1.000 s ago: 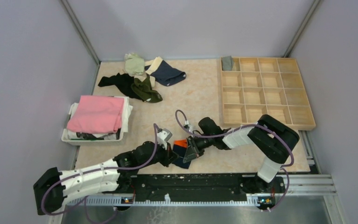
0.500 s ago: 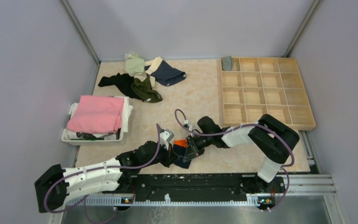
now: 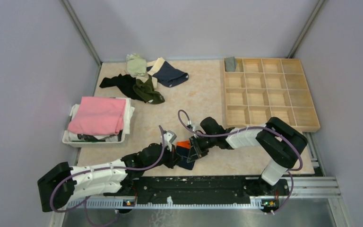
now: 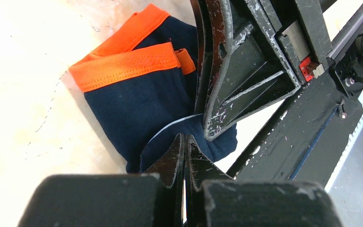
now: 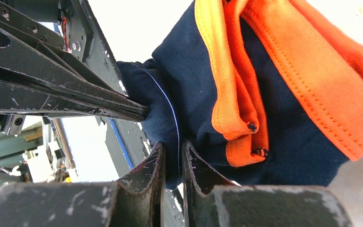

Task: Roll the underwear
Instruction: Roll the underwear to the center of the board.

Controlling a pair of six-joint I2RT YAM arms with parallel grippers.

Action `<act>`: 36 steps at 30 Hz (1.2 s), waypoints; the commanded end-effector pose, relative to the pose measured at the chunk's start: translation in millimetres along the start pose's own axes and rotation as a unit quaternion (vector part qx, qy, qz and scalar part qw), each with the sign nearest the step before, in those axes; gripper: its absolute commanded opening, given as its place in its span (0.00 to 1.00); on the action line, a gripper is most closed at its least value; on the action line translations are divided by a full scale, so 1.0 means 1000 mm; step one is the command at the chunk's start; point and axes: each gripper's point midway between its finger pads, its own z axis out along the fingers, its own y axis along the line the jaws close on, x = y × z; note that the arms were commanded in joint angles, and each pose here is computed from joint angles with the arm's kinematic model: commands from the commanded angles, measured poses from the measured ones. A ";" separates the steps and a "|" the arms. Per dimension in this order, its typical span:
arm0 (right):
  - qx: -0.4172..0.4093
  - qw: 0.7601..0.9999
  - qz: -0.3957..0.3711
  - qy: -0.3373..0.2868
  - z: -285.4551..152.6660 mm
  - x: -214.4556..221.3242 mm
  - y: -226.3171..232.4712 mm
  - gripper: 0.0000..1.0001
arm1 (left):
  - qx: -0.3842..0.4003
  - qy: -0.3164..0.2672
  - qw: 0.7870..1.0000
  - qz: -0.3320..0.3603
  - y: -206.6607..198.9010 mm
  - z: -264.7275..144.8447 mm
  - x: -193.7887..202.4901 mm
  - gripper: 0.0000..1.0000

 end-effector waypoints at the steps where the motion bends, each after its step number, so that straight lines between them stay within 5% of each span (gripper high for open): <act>1: 0.073 0.997 -0.012 -0.021 -0.007 -0.010 -0.023 0.13 | -0.024 0.022 0.999 -0.003 0.015 0.000 0.019 0.00; 22: 0.133 0.985 -0.064 -0.086 -0.051 -0.041 -0.006 0.27 | -0.096 0.059 0.993 -0.029 0.041 0.006 0.038 0.00; 36: 0.035 0.983 -0.130 -0.123 -0.054 -0.044 0.051 0.15 | -0.104 0.068 0.992 -0.032 0.042 0.010 0.040 0.00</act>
